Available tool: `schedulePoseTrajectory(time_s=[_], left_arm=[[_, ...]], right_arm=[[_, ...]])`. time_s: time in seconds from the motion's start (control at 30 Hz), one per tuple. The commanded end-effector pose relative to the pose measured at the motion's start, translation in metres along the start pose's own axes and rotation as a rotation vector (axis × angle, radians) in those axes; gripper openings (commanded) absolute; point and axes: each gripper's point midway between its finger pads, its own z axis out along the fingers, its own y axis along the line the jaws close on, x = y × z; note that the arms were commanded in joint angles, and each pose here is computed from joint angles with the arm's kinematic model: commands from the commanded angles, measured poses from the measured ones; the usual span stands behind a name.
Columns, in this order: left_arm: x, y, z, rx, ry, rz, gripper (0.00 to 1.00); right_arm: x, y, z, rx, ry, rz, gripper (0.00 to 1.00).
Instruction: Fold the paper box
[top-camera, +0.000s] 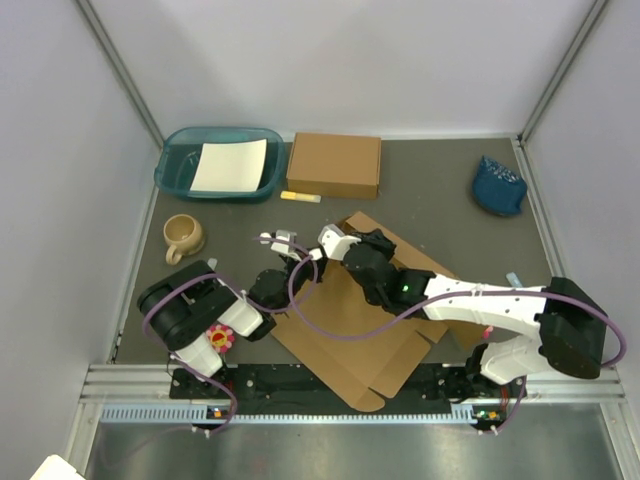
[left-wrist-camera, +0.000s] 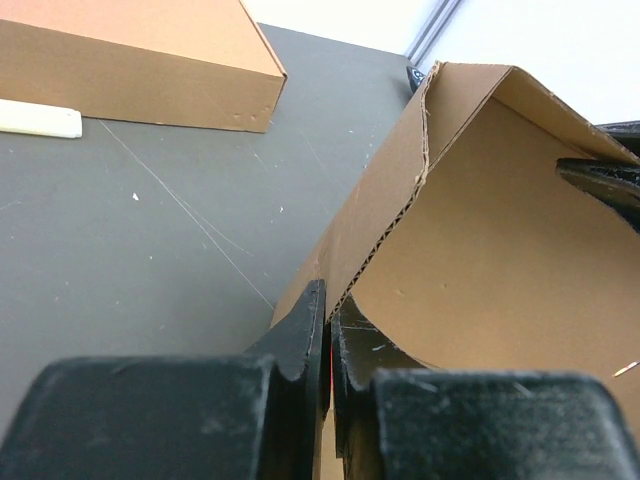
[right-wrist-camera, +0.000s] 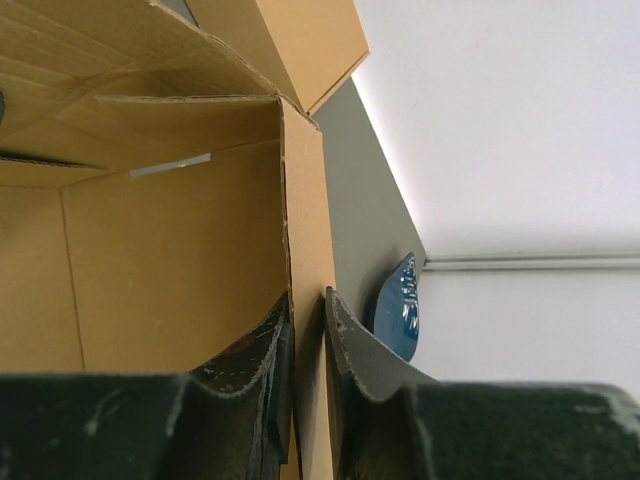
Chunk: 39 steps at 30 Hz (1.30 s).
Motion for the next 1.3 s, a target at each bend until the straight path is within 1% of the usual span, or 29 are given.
schedulePoseTrajectory(time_s=[0.0,0.17,0.2,0.4,0.63,0.7,0.77,0.83,0.87,0.9,1.1,1.17,1.2,1.27], left_arm=[[-0.006,-0.016,-0.005,0.077,-0.037,-0.015,0.02],[-0.007,-0.023,-0.006,0.118,-0.027,-0.006,0.08],[-0.007,-0.025,-0.007,0.125,-0.027,-0.007,0.11],[-0.008,-0.027,-0.013,0.144,-0.029,-0.006,0.17],[-0.016,-0.016,-0.024,0.103,-0.051,0.027,0.25],[-0.024,-0.018,-0.026,0.104,-0.066,0.041,0.26],[-0.023,-0.014,-0.03,0.089,-0.054,0.058,0.27],[-0.033,-0.015,-0.035,0.087,-0.076,0.065,0.27],[-0.031,-0.01,-0.037,0.067,-0.063,0.081,0.27],[-0.041,-0.013,-0.039,0.067,-0.09,0.083,0.28],[-0.063,0.006,-0.049,-0.059,-0.125,0.106,0.28],[-0.07,0.007,-0.051,-0.075,-0.14,0.111,0.28],[-0.079,0.01,-0.054,-0.1,-0.171,0.108,0.28],[-0.081,0.016,-0.057,-0.136,-0.172,0.102,0.28]], right_arm=[[0.013,0.011,-0.004,-0.03,0.023,-0.028,0.13],[0.023,0.019,-0.003,-0.036,0.037,-0.052,0.08],[0.024,0.02,-0.003,-0.037,0.038,-0.058,0.07],[0.029,0.027,-0.003,-0.046,0.043,-0.077,0.06],[0.03,0.033,-0.005,-0.05,0.048,-0.096,0.06],[0.031,0.036,-0.006,-0.055,0.049,-0.107,0.06],[0.034,0.038,-0.006,-0.057,0.054,-0.119,0.05],[0.036,0.04,-0.005,-0.056,0.061,-0.132,0.05],[0.036,0.041,-0.005,-0.056,0.062,-0.137,0.05],[0.036,0.043,-0.005,-0.06,0.063,-0.142,0.05],[0.038,0.047,-0.005,-0.062,0.067,-0.152,0.05],[0.038,0.049,-0.004,-0.062,0.072,-0.165,0.05],[0.039,0.049,-0.004,-0.06,0.075,-0.174,0.05],[0.039,0.051,-0.005,-0.06,0.077,-0.191,0.05]])
